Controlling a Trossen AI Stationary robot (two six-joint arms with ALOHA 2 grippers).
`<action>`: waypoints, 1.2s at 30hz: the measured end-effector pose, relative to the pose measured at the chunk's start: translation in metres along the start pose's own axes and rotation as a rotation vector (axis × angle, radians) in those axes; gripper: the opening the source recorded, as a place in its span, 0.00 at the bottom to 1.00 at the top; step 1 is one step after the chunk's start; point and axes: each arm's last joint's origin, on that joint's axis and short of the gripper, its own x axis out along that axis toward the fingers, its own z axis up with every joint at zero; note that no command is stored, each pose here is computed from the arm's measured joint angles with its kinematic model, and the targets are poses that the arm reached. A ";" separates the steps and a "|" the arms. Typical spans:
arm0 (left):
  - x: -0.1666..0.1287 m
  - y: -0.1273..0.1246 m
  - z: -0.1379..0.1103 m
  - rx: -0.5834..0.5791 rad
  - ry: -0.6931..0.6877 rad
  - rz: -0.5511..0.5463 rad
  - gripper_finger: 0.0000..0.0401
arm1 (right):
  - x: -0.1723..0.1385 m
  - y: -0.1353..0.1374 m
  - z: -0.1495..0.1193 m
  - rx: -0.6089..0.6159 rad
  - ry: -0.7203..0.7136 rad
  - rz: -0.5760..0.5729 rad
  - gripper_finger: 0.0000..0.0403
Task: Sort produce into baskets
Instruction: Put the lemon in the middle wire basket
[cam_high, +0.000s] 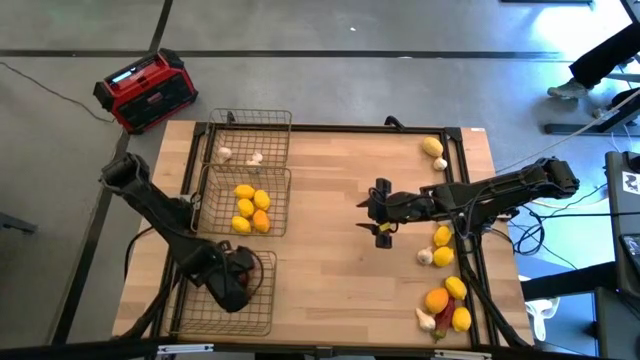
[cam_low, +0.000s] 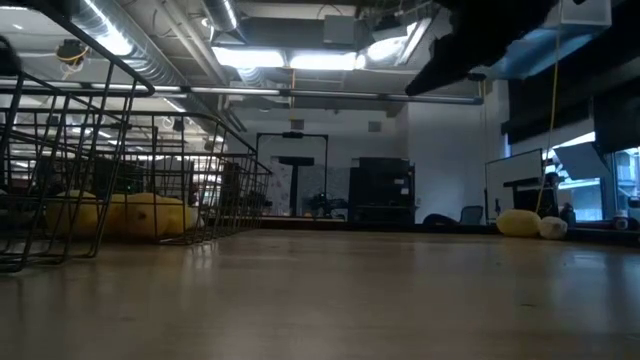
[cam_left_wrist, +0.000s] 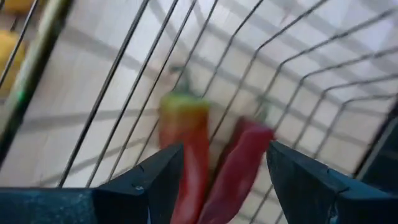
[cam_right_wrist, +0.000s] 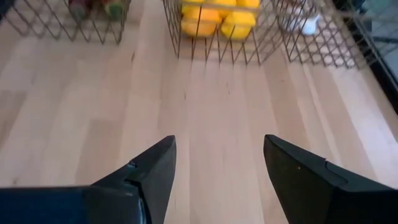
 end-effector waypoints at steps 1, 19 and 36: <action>0.000 -0.001 0.003 0.000 -0.010 -0.017 0.56 | 0.000 0.000 -0.001 -0.002 0.014 0.000 0.59; -0.074 0.007 0.046 0.091 -0.552 -0.134 0.56 | -0.039 -0.016 -0.020 0.067 0.150 -0.228 0.59; -0.064 0.023 0.084 0.048 -0.790 0.056 0.56 | -0.028 -0.048 -0.038 0.220 0.300 -0.600 0.59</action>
